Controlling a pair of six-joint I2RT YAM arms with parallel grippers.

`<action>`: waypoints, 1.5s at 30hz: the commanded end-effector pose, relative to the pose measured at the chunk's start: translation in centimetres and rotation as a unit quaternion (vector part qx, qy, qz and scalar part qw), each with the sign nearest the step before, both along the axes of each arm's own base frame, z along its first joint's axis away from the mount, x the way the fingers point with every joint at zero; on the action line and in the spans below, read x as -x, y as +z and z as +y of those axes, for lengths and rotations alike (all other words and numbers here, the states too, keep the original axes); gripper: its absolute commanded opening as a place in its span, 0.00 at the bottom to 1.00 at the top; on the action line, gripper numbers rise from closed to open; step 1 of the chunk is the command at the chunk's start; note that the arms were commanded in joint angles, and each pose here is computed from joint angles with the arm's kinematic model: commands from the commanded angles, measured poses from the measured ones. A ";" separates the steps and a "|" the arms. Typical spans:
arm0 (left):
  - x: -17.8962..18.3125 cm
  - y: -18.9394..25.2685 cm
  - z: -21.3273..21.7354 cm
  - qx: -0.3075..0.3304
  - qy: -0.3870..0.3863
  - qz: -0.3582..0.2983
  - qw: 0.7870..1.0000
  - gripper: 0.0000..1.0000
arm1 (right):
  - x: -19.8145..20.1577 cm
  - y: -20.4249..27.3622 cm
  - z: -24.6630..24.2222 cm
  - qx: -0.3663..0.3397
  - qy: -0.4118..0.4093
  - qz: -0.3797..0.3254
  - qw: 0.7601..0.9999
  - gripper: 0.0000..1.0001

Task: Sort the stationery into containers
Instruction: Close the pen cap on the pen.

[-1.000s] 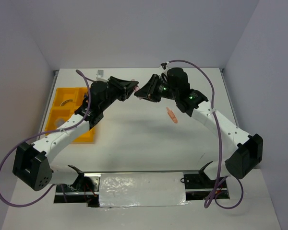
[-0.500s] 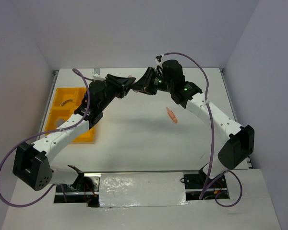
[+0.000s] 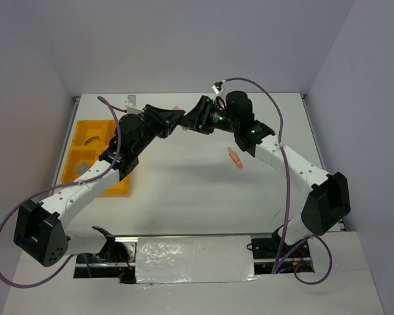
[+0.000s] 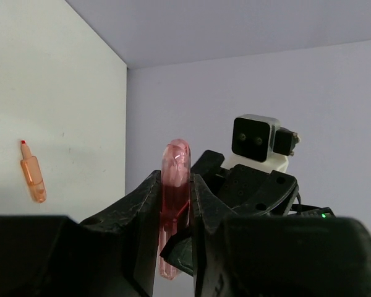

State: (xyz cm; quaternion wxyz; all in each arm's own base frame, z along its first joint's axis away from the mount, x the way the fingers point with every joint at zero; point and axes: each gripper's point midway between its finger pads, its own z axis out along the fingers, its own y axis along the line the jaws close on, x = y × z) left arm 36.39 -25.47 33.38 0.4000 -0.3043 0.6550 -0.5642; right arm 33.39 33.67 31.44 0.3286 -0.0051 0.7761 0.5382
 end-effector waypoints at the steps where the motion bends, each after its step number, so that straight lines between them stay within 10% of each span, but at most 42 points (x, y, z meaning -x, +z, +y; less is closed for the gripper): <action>1: 5.5 5.1 -3.8 0.037 -0.131 -0.075 0.988 0.00 | -1.7 2.9 -1.0 -0.029 -0.051 -0.078 0.995 0.56; 28: 6.4 5.5 -3.2 -0.001 -0.137 -0.129 0.982 0.00 | 6.6 9.6 -3.2 -0.179 0.087 -0.221 0.955 0.63; 34: 6.4 5.4 -2.6 -0.014 -0.124 -0.134 0.983 0.00 | 7.5 9.7 -3.4 -0.192 0.098 -0.213 0.953 0.40; 38: 6.4 5.3 -2.2 -0.031 -0.114 -0.136 0.984 0.00 | 7.6 9.5 -3.6 -0.187 0.095 -0.206 0.956 0.00; 45: 6.3 5.8 -1.5 -0.060 -0.097 -0.144 0.983 0.00 | 8.4 9.1 -3.6 -0.184 0.105 -0.202 0.956 0.00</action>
